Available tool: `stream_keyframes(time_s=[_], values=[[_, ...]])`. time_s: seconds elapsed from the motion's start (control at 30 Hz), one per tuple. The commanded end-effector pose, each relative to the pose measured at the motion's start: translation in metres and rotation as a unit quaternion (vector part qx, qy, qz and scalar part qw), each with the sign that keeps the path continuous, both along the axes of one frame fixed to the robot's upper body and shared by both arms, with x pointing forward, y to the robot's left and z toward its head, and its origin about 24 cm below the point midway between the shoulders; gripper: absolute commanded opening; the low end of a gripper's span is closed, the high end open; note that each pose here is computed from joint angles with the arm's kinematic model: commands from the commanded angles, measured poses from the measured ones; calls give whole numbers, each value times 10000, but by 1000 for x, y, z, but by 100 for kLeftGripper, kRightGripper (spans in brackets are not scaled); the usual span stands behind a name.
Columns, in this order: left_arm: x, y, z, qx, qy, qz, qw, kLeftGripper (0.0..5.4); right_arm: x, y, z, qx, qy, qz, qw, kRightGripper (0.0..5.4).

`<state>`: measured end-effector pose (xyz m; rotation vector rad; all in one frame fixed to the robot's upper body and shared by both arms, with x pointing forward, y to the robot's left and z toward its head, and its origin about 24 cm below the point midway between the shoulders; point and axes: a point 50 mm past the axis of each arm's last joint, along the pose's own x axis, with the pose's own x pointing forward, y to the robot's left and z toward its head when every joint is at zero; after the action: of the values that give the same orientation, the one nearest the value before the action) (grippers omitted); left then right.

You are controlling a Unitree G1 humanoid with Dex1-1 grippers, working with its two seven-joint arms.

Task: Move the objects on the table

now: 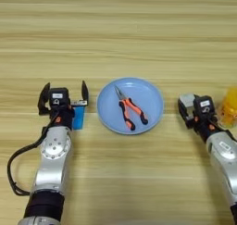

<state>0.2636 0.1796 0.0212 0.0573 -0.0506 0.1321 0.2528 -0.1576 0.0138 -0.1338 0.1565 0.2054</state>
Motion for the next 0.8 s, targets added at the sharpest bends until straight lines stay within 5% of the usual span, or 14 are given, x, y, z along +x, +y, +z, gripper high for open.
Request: stream_keyframes(time_s=[0.03,0.37,0.8], values=[[1,2,-1,88,50,7,9999,540,3,-2,-3,-23,95,-105,9999,248],[2,3,-1,92,54,8,9999,540,4,-4,-13,75,382,-185,9991,248],[2,3,-1,95,57,12,9999,540,3,1,-4,8,122,-86,9999,426]])
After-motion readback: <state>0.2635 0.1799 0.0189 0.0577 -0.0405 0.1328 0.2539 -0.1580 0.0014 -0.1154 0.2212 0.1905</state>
